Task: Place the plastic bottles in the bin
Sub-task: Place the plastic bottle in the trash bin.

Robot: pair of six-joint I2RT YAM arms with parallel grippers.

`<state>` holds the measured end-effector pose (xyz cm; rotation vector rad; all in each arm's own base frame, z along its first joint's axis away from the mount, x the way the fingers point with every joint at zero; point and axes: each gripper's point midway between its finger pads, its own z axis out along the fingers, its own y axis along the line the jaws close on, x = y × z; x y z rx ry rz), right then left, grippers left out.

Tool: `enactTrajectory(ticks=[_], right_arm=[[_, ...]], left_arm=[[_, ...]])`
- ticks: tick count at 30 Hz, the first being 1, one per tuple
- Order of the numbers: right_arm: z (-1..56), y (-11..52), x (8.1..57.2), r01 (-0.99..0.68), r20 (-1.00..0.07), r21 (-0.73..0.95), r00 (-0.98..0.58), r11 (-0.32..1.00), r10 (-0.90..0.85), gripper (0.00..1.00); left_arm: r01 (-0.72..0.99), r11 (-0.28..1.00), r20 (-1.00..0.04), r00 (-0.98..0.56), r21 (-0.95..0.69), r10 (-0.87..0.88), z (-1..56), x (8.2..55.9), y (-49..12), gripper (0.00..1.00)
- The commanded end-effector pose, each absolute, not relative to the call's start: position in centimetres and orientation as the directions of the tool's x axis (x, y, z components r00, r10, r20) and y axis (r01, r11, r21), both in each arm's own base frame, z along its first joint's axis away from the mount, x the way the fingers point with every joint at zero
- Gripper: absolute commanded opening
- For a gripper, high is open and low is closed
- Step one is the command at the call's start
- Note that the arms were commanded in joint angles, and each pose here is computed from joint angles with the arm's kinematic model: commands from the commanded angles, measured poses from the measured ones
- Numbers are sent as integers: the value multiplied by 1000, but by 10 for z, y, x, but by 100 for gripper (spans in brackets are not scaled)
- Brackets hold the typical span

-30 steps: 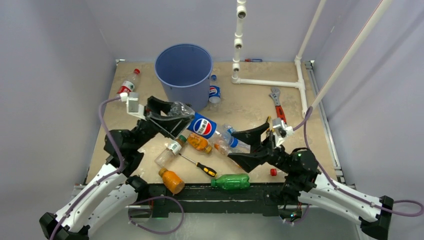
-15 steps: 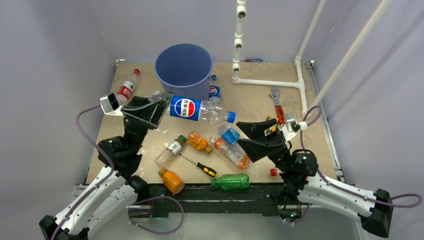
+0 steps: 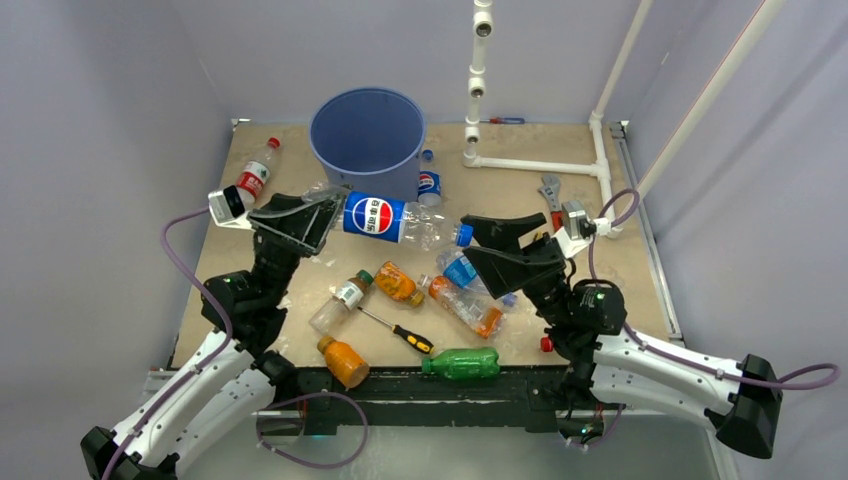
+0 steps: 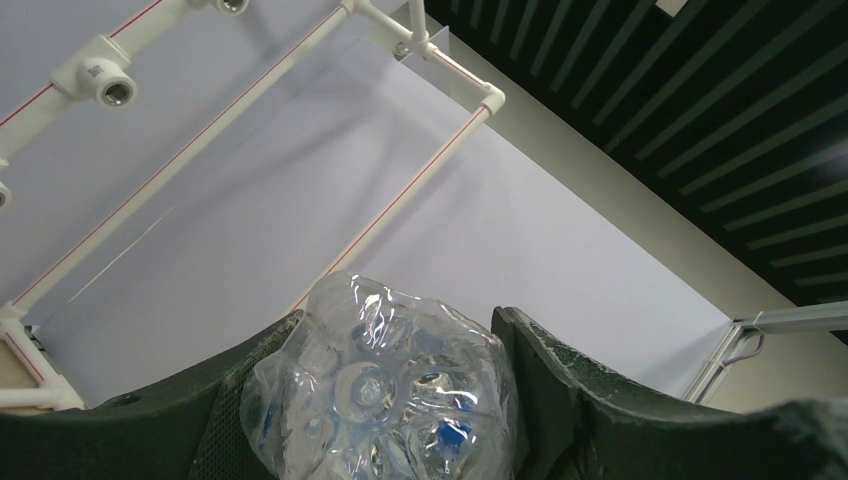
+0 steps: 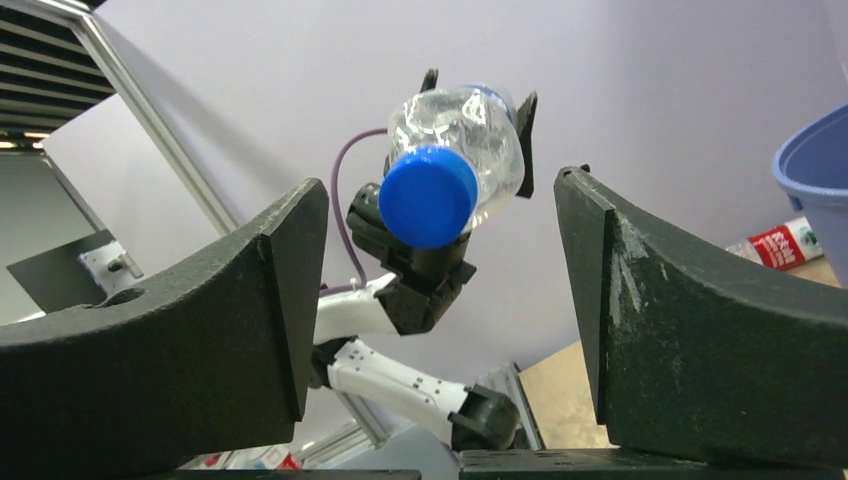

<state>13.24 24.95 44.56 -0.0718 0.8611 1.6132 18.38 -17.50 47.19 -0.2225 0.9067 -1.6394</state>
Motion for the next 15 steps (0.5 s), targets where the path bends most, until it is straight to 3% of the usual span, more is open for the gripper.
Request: enactTrajectory(ticks=[1,4,7,9,15], right_arm=[[478,241,131,-892,-445,453,-226,0,867,79],[478,246,130,-893,-453,450,-242,-14,858,74],[477,254,128,-895,-473,446,-260,-26,842,81],[477,256,128,-892,-475,450,-269,-32,838,81],[477,259,131,-883,-466,467,-285,-40,838,53]], left_arm=[[780,-52,-295,-296,-623,-909,485,173,-170,0],[785,-54,-296,-294,-617,-909,488,171,-169,0],[787,-44,-304,-289,-616,-908,487,171,-169,0],[784,-43,-305,-290,-619,-907,486,172,-170,0],[783,-42,-306,-292,-621,-906,485,172,-170,0]])
